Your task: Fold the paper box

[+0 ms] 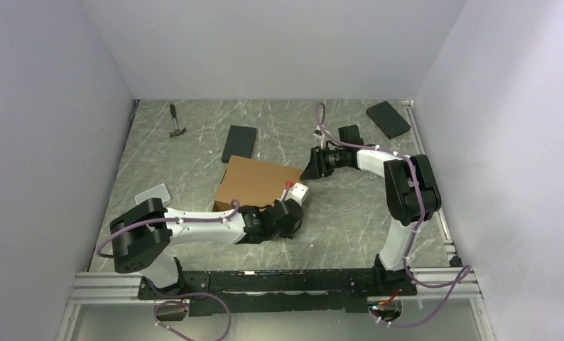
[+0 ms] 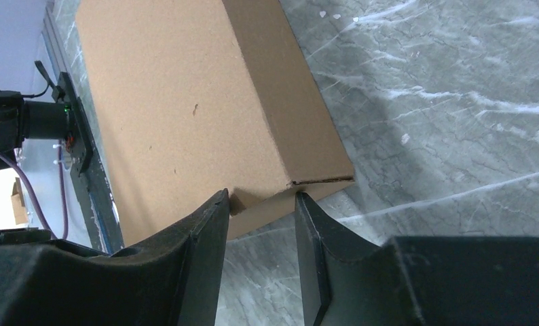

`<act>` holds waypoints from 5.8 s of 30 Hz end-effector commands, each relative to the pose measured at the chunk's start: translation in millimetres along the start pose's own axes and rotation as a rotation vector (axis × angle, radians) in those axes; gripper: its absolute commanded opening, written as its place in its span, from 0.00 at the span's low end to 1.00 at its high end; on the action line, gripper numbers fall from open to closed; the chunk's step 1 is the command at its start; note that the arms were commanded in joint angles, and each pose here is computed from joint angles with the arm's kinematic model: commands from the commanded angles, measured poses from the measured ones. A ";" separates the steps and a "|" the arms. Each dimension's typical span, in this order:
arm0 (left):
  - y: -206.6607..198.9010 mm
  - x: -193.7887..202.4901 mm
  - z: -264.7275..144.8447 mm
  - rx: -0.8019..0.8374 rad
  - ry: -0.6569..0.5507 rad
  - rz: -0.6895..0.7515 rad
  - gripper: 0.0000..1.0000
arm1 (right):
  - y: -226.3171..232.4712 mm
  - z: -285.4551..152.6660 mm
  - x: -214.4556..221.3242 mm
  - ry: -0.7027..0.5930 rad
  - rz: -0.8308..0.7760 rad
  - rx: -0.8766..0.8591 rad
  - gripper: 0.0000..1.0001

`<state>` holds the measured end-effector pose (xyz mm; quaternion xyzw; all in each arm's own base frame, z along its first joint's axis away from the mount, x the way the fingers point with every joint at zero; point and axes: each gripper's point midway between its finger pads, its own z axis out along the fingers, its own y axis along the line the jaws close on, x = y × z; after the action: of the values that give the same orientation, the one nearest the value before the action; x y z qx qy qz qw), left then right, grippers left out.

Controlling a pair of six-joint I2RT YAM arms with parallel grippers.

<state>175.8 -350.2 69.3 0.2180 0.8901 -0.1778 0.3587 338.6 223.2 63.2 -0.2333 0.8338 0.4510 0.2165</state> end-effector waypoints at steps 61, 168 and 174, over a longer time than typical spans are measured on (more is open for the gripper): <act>40.6 19.0 -3.1 0.078 0.052 -0.887 0.00 | -7.3 6.2 7.0 0.042 -0.026 0.044 0.47; 200.4 -29.9 -89.5 -0.142 -0.234 -0.820 0.98 | 101.1 -19.6 12.6 0.049 -1.226 0.115 1.00; 232.1 -44.3 -74.7 -0.204 -0.252 -0.905 1.00 | 77.4 12.6 8.2 0.131 -1.298 0.285 1.00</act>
<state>259.6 -138.5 112.5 -0.2176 0.8676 -0.2582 0.3651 244.0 268.1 107.1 -0.6710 0.6025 0.2179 0.3731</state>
